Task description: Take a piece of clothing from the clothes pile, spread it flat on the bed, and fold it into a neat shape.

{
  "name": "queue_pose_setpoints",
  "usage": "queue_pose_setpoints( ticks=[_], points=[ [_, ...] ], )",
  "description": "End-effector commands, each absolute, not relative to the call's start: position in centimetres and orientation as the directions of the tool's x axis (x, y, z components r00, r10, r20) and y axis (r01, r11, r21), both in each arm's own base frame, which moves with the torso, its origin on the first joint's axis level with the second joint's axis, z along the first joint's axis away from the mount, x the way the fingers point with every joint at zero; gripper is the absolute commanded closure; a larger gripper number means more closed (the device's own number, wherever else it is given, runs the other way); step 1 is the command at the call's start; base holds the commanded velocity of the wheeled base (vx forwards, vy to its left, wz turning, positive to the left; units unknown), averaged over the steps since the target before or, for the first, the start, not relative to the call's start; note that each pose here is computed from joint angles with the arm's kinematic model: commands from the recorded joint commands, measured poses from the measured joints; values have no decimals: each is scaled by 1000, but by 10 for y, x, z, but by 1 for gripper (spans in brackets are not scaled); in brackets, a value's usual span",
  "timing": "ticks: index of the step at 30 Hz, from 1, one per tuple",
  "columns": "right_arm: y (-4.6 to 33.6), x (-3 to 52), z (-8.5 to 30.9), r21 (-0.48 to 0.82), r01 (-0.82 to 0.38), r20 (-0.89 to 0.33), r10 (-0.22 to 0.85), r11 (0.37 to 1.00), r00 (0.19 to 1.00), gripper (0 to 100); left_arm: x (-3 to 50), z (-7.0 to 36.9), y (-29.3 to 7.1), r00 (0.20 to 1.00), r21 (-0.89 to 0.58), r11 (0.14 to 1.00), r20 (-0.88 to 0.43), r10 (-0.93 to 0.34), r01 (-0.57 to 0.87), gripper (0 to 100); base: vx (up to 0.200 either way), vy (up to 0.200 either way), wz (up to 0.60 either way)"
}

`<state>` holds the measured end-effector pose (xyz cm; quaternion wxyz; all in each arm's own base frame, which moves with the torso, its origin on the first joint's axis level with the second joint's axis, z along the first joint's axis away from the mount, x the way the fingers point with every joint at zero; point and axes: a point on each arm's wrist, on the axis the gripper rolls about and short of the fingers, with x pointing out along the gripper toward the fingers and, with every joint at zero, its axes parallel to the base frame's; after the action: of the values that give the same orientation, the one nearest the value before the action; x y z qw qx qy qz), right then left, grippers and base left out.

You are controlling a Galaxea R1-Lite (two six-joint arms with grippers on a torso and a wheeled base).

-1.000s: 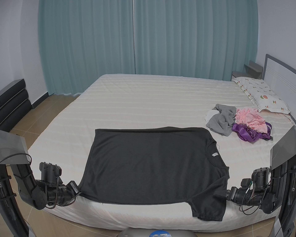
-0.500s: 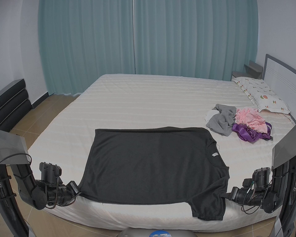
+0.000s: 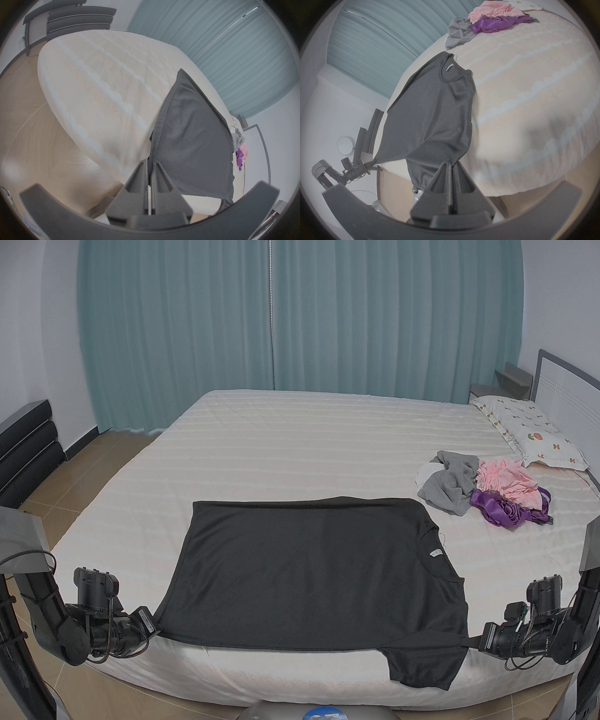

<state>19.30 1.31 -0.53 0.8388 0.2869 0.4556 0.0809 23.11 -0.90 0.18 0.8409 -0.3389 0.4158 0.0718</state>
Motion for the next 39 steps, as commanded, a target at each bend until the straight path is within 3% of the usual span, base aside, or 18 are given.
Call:
queue_pose_setpoints(
  ticks=[1, 21, 39],
  points=[
    [7, 184, 9, 553, 93, -695, 397, 828, 599, 100, 226, 8, -7, 656, -508, 768, -738, -156, -389, 100, 0, 0, 0],
    [-6, 159, 24, 516, -12, -712, 437, 856, 549, 100, 206, 12, -4, 643, -421, 852, -753, -137, -312, 100, 0, 0, 0],
    [-14, 139, 22, 452, -82, -770, 435, 888, 468, 100, 178, 5, -3, 572, -259, 938, -816, -86, -229, 100, 0, 0, 0]
  ],
)
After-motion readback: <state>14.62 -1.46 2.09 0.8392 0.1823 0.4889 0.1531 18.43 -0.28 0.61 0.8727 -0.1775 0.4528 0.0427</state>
